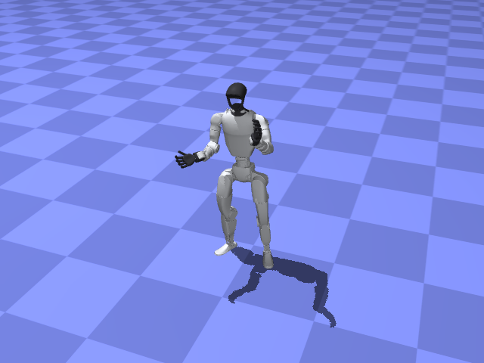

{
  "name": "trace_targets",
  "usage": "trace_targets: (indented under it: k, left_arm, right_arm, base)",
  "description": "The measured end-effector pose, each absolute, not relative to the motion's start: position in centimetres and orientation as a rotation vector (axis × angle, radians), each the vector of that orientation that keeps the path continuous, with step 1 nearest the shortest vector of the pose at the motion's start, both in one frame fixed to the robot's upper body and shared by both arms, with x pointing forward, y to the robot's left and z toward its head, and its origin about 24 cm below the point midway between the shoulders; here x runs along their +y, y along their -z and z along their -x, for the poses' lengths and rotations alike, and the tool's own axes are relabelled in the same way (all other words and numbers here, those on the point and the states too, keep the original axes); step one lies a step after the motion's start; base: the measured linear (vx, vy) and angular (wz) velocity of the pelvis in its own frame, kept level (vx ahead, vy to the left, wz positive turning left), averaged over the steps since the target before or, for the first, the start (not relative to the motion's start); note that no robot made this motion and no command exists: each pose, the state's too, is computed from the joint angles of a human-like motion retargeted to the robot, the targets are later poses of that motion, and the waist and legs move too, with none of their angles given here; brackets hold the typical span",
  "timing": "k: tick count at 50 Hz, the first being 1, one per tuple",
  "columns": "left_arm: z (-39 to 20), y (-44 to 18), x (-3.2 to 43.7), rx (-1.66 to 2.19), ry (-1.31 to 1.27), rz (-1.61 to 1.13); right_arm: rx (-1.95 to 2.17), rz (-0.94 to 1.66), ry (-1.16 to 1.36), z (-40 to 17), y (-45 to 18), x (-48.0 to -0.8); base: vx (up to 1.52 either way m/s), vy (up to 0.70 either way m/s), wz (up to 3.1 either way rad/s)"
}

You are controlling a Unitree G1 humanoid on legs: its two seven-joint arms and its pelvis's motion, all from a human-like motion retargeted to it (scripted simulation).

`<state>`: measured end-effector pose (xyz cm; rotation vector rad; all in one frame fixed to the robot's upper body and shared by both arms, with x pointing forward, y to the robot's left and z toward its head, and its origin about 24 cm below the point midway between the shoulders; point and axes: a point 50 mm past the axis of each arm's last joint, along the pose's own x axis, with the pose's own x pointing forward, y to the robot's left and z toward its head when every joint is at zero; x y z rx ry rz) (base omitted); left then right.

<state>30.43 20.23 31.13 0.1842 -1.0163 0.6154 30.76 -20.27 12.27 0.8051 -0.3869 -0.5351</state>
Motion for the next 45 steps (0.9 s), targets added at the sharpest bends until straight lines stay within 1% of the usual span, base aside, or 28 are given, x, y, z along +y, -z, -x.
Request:
trace_targets:
  k: [3,6,8,10,12,13,14,15,19,21,22,24,27,29,31,35,39,42,44,45]
  left_arm:
    - [-31.0,-32.1,16.3,-1.069,-0.514,-0.496]
    - [-32.7,-29.5,12.1,-1.000,-0.296,-0.726]
    - [-34.4,-25.4,9.4,-0.860,-0.088,-0.879]
    - [-35.9,-20.1,7.5,-0.653,0.145,-1.063]
    - [-36.3,-15.0,7.0,-0.451,0.315,-1.193]
    - [-36.3,-13.4,7.2,-0.400,0.329,-1.210]
    - [-36.1,-12.3,7.6,-0.370,0.316,-1.210]
    - [-35.9,-12.3,8.4,-0.389,0.245,-1.170]
    - [-34.7,-14.1,11.3,-0.499,-0.044,-0.982]
    - [-34.3,-14.7,11.2,-0.563,-0.111,-0.942]
    - [-34.3,-14.6,10.7,-0.581,-0.109,-0.948]
    - [-34.9,-13.2,9.1,-0.551,-0.015,-1.035]
    - [-36.0,-9.1,7.1,-0.334,0.265,-1.299]
    - [-36.0,-7.5,6.6,-0.258,0.357,-1.386]
    - [-35.8,-8.5,7.1,-0.345,0.280,-1.338]
    - [-34.0,-13.5,9.9,-0.583,0.055,-1.135]
    - [-32.1,-16.9,12.0,-0.731,-0.139,-1.012]
    - [-32.1,-16.7,12.3,-0.757,-0.208,-1.010]
    - [-33.1,-14.6,11.7,-0.698,-0.166,-1.088]
    - [-33.9,-12.8,11.1,-0.625,-0.099,-1.161]
  right_arm:
    - [-0.346,-0.762,0.472,-31.1,-11.8,-18.9]
    - [-0.275,-0.752,0.416,-31.2,-10.5,-17.5]
    - [-0.215,-0.733,0.384,-31.2,-9.4,-16.5]
    - [-0.146,-0.685,0.328,-31.2,-8.2,-15.3]
    - [-0.089,-0.620,0.264,-31.1,-7.2,-14.3]
    - [-0.079,-0.585,0.247,-31.0,-6.9,-14.0]
    - [-0.076,-0.548,0.238,-30.8,-6.8,-13.9]
    - [-0.093,-0.505,0.243,-30.6,-6.9,-14.1]
    - [-0.156,-0.322,0.290,-29.7,-7.0,-15.9]
    - [-0.150,-0.235,0.339,-29.4,-6.3,-16.6]
    - [-0.130,-0.191,0.357,-29.3,-5.7,-16.8]
    - [-0.043,-0.108,0.344,-29.6,-3.8,-16.4]
    - [0.123,-0.027,0.207,-30.4,-1.3,-14.8]
    - [0.113,0.028,0.154,-30.8,-1.7,-14.3]
    - [-0.039,0.097,0.176,-30.8,-4.2,-14.8]
    - [-0.383,0.236,0.229,-29.0,-10.2,-16.5]
    - [-0.594,0.407,0.302,-27.4,-13.2,-17.1]
    - [-0.667,0.572,0.352,-27.7,-13.2,-16.8]
    - [-0.638,0.685,0.338,-28.8,-11.8,-16.2]
    - [-0.575,0.730,0.295,-29.8,-10.5,-15.6]
  base:
    - [0.03,-0.01,0.22]
    - [0.00,0.00,0.00]
    - [0.00,0.00,0.00]
    - [0.00,0.00,0.00]
    - [0.02,0.01,-0.22]
    - [0.02,0.01,-0.29]
    - [0.02,0.01,-0.34]
    - [0.01,0.01,-0.38]
    - [0.01,0.01,-0.35]
    - [0.00,0.01,-0.10]
    - [0.00,0.00,0.00]
    - [0.00,0.00,0.00]
    - [0.00,0.02,0.22]
    - [0.00,0.01,0.10]
    - [0.00,0.00,0.00]
    - [0.02,0.01,-0.10]
    - [0.02,0.01,-0.10]
    - [0.00,0.00,0.00]
    - [0.00,0.00,0.00]
    - [0.00,0.00,0.00]
